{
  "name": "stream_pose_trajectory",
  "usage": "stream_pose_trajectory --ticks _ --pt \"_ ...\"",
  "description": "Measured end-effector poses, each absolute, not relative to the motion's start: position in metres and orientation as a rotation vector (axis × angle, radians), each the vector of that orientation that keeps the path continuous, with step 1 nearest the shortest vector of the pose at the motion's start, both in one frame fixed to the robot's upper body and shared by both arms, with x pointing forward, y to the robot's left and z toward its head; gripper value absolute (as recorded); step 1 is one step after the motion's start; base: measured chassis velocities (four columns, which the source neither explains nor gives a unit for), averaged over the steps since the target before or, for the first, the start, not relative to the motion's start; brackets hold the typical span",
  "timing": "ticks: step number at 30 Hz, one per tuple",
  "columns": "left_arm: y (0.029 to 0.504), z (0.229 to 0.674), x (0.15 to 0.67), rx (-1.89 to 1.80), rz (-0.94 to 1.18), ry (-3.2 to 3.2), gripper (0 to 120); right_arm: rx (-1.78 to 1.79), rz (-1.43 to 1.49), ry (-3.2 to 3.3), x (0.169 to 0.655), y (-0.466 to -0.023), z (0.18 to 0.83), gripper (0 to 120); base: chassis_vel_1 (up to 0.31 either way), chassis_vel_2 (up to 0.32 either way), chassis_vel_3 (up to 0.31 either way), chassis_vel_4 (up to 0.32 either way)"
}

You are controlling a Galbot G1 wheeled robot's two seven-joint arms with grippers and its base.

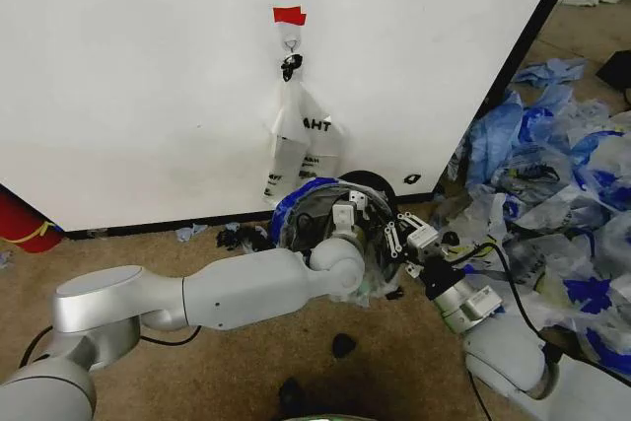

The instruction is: Pick up the garbage bag from the wall and place it over the trash bin.

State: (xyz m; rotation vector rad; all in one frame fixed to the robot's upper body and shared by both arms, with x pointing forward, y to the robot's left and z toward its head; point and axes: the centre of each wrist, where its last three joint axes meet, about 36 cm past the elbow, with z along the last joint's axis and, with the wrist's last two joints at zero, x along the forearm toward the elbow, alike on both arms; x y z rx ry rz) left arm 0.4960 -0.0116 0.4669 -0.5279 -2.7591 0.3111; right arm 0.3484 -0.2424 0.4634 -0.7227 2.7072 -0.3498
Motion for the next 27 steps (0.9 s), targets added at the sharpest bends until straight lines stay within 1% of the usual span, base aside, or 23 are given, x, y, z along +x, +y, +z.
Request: stream_pose_trajectory --ticks 10,19,22,27 --pt "-0.003 0.476 0.505 -0.485 0.327 -2.789 0 -0.728 -0.342 2.71 0.346 -0.24 0.459 0 0.0 0.0 0.0 0.0" --pt "0.0 0.466 0.485 -0.525 0.306 -2.751 0 -0.724 -0.348 2.707 0.35 -0.242 0.459 0 0.0 0.0 0.0 0.0" --pt "-0.003 0.456 0.468 -0.56 0.281 -2.726 0 -0.72 -0.345 2.706 0.352 -0.242 0.461 0 0.0 0.0 0.0 0.0" --pt "-0.007 0.446 0.458 -0.58 0.259 -2.708 0 -0.717 -0.344 2.707 0.353 -0.243 0.461 0 0.0 0.0 0.0 0.0"
